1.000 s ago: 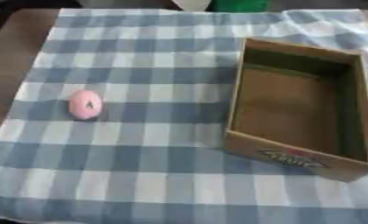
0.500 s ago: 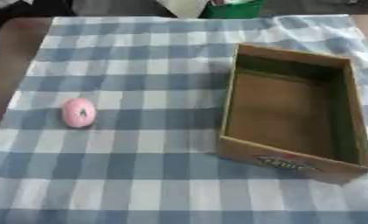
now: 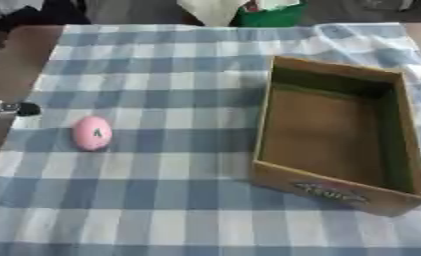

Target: Pick up objects on the table and place them in the box.

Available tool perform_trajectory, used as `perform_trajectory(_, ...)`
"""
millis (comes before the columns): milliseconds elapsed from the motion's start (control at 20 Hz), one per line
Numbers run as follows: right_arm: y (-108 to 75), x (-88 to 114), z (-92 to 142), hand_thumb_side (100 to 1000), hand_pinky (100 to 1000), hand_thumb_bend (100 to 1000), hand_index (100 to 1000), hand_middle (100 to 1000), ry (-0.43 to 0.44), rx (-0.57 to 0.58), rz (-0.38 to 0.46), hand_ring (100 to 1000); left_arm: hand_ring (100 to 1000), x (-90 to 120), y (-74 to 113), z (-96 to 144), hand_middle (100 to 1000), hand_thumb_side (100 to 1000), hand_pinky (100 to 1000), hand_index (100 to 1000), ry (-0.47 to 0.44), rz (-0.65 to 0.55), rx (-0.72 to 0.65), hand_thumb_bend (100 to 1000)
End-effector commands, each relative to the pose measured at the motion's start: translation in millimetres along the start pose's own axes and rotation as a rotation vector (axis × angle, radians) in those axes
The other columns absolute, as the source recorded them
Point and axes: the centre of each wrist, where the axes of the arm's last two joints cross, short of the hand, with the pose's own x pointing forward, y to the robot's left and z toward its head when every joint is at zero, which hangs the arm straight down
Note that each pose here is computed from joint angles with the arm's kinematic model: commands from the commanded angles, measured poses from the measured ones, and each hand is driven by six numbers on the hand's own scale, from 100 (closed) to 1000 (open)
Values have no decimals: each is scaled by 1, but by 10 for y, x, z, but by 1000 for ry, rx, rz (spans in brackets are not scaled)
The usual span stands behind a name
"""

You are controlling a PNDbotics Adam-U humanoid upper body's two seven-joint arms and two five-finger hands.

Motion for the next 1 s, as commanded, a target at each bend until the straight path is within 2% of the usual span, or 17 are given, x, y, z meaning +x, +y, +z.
perform_trajectory(50, -29, 53, -44, 1000, 879, 100, 935, 701, -15, 14, 12, 884, 662, 73, 442, 18, 728, 762, 468, 922, -16, -40, -147, 1000)
perform_trajectory(150, -29, 53, -44, 1000, 879, 100, 935, 701, -15, 14, 12, 884, 662, 130, 551, 36, 728, 762, 468, 922, -19, -28, -184, 1000)
perform_trajectory(300, -29, 53, -43, 1000, 879, 100, 935, 701, -15, 13, 12, 884, 662, 173, 615, 51, 728, 762, 468, 922, -20, -18, -201, 1000)
perform_trajectory(350, -27, 53, -44, 1000, 880, 100, 933, 699, -15, 14, 12, 885, 662, 205, 603, 50, 730, 716, 472, 946, -35, -18, -214, 1000)
perform_trajectory(550, -20, 50, -43, 1000, 881, 100, 933, 698, -14, 16, 14, 886, 649, 299, 558, 30, 740, 652, 489, 960, -105, 7, -263, 1000)
perform_trajectory(750, -14, 47, -40, 1000, 882, 100, 933, 698, -12, 17, 15, 887, 639, 383, 520, 15, 742, 652, 493, 949, -168, 63, -286, 968)
perform_trajectory(1000, -4, 46, -45, 1000, 883, 100, 933, 697, -12, 22, 14, 887, 627, 503, 512, 8, 735, 647, 487, 931, -236, 115, -327, 977)
